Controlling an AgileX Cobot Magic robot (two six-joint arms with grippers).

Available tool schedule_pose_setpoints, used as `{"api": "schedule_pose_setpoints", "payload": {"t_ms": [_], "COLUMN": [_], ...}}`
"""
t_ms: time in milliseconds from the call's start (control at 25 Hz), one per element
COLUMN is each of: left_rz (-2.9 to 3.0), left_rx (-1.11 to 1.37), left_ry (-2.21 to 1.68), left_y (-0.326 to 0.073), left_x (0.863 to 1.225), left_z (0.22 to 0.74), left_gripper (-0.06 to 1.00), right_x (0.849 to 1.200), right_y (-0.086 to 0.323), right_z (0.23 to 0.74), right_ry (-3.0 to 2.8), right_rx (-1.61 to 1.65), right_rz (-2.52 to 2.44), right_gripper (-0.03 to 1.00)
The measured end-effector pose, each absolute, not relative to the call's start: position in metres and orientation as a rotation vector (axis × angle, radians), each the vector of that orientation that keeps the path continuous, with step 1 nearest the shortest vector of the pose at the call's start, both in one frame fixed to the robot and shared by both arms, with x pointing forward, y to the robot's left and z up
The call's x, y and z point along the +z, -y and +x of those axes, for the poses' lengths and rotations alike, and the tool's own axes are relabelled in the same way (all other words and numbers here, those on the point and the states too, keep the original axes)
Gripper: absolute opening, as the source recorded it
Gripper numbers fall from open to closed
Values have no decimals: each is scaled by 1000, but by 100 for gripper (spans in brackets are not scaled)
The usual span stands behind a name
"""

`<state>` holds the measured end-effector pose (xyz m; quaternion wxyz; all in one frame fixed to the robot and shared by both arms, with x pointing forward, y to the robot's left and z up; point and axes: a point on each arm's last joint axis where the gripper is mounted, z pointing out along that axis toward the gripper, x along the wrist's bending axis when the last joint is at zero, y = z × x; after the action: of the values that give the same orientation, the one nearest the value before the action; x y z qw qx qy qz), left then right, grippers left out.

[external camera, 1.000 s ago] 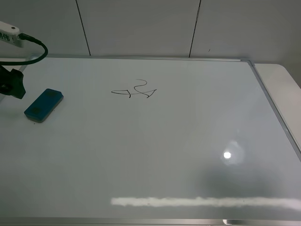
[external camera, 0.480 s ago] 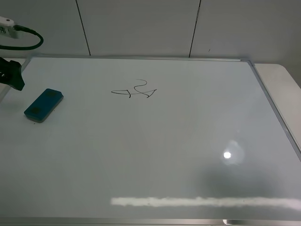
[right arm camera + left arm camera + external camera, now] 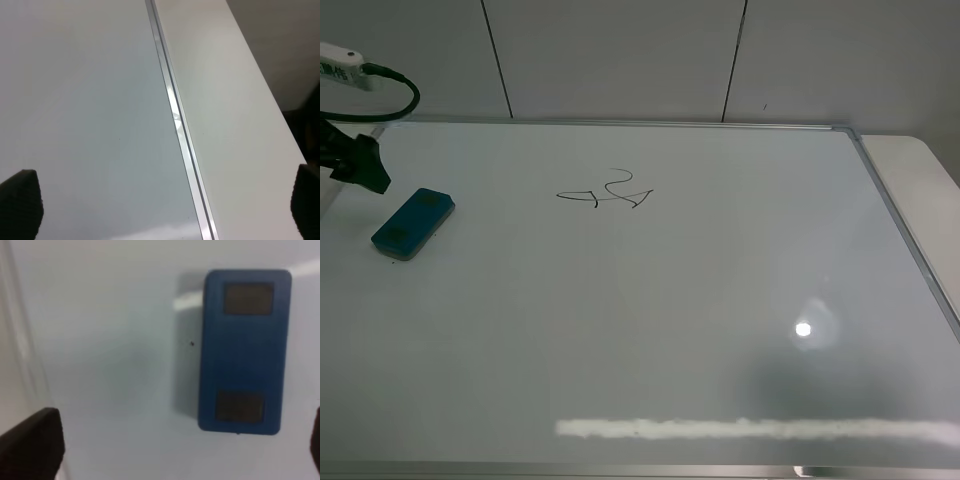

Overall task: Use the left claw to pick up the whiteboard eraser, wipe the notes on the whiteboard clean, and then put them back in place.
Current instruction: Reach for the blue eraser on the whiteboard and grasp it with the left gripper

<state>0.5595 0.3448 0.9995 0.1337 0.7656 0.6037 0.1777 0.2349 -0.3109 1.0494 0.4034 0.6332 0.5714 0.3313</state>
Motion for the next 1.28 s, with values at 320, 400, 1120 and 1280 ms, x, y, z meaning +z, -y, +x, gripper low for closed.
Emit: {"api": "schedule_pose_setpoints", "payload": {"t_ms": [320, 400, 1120, 1280], "left_rz": [2261, 2264, 2309, 2305], "left_rx": [347, 327, 293, 275], "left_ry": [-1764, -1771, -1806, -1829], "left_y": [-344, -344, -321, -322], "left_x": [980, 975, 939, 931], "left_z": [581, 583, 597, 598], "left_gripper": [99, 99, 99, 99], "right_x": [1049, 1049, 1049, 1049], "right_y": [311, 311, 311, 311], "right_z": [235, 235, 235, 235], "right_ry": [-1443, -1443, -1443, -1443], "right_rx": [837, 837, 837, 837], "right_rz": [1599, 1599, 1599, 1599], "right_gripper": [99, 99, 99, 99]}}
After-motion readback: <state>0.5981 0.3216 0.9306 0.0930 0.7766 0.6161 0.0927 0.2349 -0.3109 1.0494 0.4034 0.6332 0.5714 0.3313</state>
